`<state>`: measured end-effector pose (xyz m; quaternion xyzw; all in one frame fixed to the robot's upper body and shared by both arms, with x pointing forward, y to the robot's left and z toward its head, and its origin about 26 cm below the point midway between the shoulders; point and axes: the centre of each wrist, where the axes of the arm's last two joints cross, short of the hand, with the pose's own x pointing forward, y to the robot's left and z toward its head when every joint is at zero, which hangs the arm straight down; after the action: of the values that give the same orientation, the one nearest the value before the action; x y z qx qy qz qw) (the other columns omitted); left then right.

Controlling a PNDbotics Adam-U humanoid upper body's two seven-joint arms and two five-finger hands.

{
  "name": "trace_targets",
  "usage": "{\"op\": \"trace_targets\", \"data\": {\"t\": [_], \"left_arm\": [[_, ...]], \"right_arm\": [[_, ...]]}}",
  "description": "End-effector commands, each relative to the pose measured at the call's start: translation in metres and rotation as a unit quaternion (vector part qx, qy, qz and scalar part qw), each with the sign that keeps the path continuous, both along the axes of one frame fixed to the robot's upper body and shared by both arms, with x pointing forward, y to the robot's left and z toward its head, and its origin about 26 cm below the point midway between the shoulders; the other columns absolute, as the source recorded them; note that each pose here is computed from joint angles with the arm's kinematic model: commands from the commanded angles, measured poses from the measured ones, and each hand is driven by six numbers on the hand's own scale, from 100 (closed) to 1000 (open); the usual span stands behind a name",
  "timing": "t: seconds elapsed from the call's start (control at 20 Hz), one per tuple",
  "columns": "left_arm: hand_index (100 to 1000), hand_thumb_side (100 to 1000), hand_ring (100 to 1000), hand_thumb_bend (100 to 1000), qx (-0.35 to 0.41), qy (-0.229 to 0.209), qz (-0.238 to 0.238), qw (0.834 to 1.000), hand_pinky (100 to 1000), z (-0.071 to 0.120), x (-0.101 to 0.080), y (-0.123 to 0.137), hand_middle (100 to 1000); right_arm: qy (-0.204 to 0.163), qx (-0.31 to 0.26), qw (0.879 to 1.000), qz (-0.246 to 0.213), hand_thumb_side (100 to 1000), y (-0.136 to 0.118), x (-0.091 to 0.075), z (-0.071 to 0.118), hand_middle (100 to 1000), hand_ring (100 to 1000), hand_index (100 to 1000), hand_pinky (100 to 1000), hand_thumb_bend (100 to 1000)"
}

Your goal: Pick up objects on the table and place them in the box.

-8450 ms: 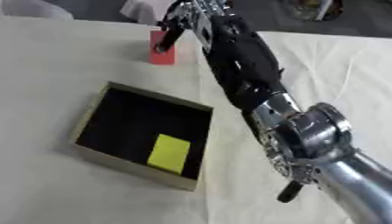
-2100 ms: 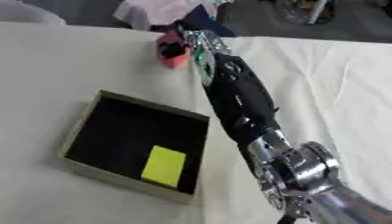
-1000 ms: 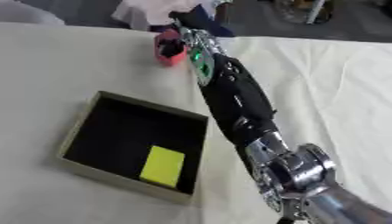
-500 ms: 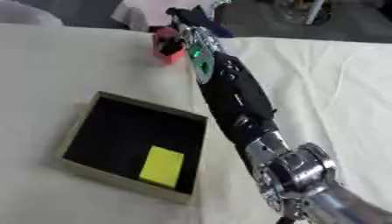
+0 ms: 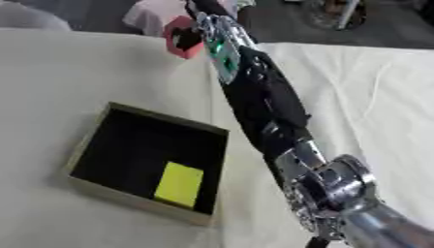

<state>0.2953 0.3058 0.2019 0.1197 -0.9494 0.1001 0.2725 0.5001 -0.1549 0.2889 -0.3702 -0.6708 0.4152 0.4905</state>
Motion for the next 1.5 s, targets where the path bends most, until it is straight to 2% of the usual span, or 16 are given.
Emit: {"op": "trace_targets", "data": {"t": [0.05,0.55,0.75,1.05,1.35,1.5], "left_arm": [[759,607,759,272,0.013,-0.017,0.003,1.000,668,0.010,-0.003,0.004,699],[760,598,759,277,0.019,-0.018,0.007,1.000,669,0.011,-0.004,0.006,699],[762,594,759,282,0.021,-0.018,0.010,1.000,670,0.012,-0.004,0.008,699],[765,581,759,288,0.027,-0.014,0.015,0.999,671,0.011,-0.006,0.010,698],[766,573,759,288,0.034,-0.007,0.020,0.999,670,0.008,-0.007,0.013,698],[766,571,759,290,0.038,-0.002,0.022,0.999,669,0.006,-0.008,0.015,698]], "right_arm": [[-0.034,-0.002,0.999,0.008,100,-0.009,-0.007,0.027,853,716,983,598,100],[-0.062,-0.035,0.994,0.086,100,-0.011,-0.031,0.049,859,713,981,601,100],[-0.068,-0.040,0.988,0.130,100,-0.005,-0.045,0.046,857,709,976,598,100],[-0.077,-0.027,0.977,0.199,119,0.002,-0.068,0.025,856,707,976,602,100],[-0.059,-0.035,0.964,0.258,105,0.016,-0.095,0.022,857,707,975,601,100],[-0.044,-0.036,0.958,0.282,135,0.021,-0.106,0.023,853,704,970,598,100]]}}
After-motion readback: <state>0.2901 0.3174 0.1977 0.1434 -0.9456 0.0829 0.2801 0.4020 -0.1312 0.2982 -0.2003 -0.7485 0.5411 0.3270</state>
